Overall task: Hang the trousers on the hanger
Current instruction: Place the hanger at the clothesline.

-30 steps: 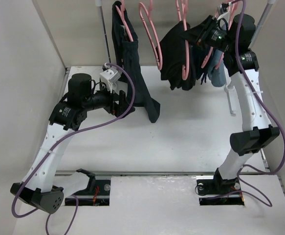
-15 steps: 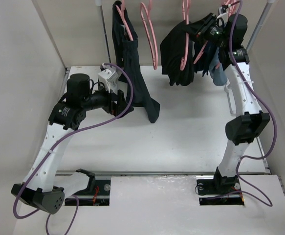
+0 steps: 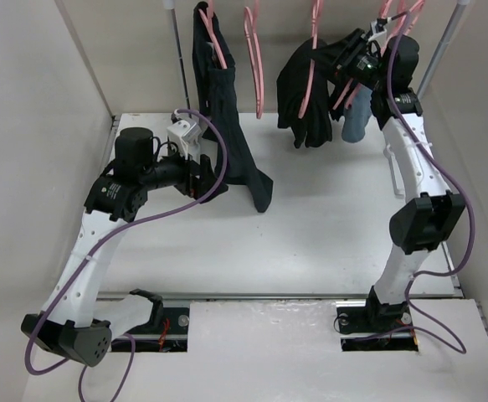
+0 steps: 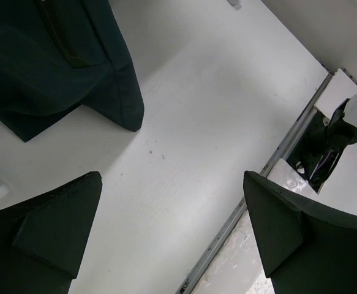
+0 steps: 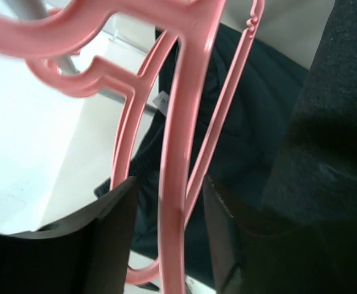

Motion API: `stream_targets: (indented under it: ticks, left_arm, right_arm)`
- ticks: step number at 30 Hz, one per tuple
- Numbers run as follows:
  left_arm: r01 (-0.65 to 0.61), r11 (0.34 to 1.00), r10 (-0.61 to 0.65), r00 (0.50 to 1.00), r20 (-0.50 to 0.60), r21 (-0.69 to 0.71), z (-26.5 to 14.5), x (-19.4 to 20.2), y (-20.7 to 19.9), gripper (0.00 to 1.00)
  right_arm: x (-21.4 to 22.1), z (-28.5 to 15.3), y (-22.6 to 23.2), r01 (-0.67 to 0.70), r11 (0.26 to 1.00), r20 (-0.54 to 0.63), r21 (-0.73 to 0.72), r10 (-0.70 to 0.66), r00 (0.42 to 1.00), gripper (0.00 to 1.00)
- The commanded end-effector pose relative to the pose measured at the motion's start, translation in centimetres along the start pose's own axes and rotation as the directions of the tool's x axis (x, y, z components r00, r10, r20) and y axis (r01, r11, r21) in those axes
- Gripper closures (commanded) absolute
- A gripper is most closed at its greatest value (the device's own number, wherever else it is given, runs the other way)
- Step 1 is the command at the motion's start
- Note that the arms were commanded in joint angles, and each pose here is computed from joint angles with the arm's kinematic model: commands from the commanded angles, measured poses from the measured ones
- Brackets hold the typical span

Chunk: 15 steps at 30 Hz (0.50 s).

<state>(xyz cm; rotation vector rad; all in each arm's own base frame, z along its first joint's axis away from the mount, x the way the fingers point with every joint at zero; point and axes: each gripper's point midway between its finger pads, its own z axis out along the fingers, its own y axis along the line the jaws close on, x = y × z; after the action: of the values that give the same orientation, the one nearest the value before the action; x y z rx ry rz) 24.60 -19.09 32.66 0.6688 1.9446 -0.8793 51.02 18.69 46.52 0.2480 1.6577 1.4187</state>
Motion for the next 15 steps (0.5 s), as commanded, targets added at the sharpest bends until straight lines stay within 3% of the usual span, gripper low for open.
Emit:
stream_targets:
  ticks: [1,4,6,9,14,15]
  left_arm:
    - [-0.037,0.999,0.036,0.998,0.058,0.022,-0.9,-1.2,-0.9,0.0]
    - [-0.036,0.999,0.036,0.998,0.054,0.001,-1.0,-0.8,-0.3,0.0]
    - [-0.04,0.999,0.042,0.997,0.065,-0.029,-1.5,-0.7,0.2,0.0]
    - [-0.032,0.996,0.037,0.997,0.064,-0.084,-1.7,-0.3,1.6,0.0]
    - [-0.022,0.984,0.036,0.997,0.074,-0.177,-2.4,-0.3,3.6,0.0]
    - [-0.022,0.984,0.036,0.997,0.074,-0.177,-2.4,-0.3,3.6,0.0]
  right_arm:
    - [-0.3,-2.4,5.3,0.14,0.983,0.027,-0.115,-0.138,0.99,0.46]
    - [0.8,-3.3,5.7,0.168,0.979,0.019,-0.113,-0.167,0.986,0.11]
    - [1.6,-4.4,7.2,0.211,0.969,0.024,-0.13,-0.21,0.977,0.0]
    - [3.7,-6.3,8.0,0.264,0.956,0.005,-0.125,-0.265,0.964,0.0]
    - [6.6,-9.4,6.8,0.367,0.929,0.004,0.046,-0.367,0.93,0.0]
    - [8.1,-10.1,4.9,0.361,0.926,-0.041,0.109,-0.358,0.933,0.0]
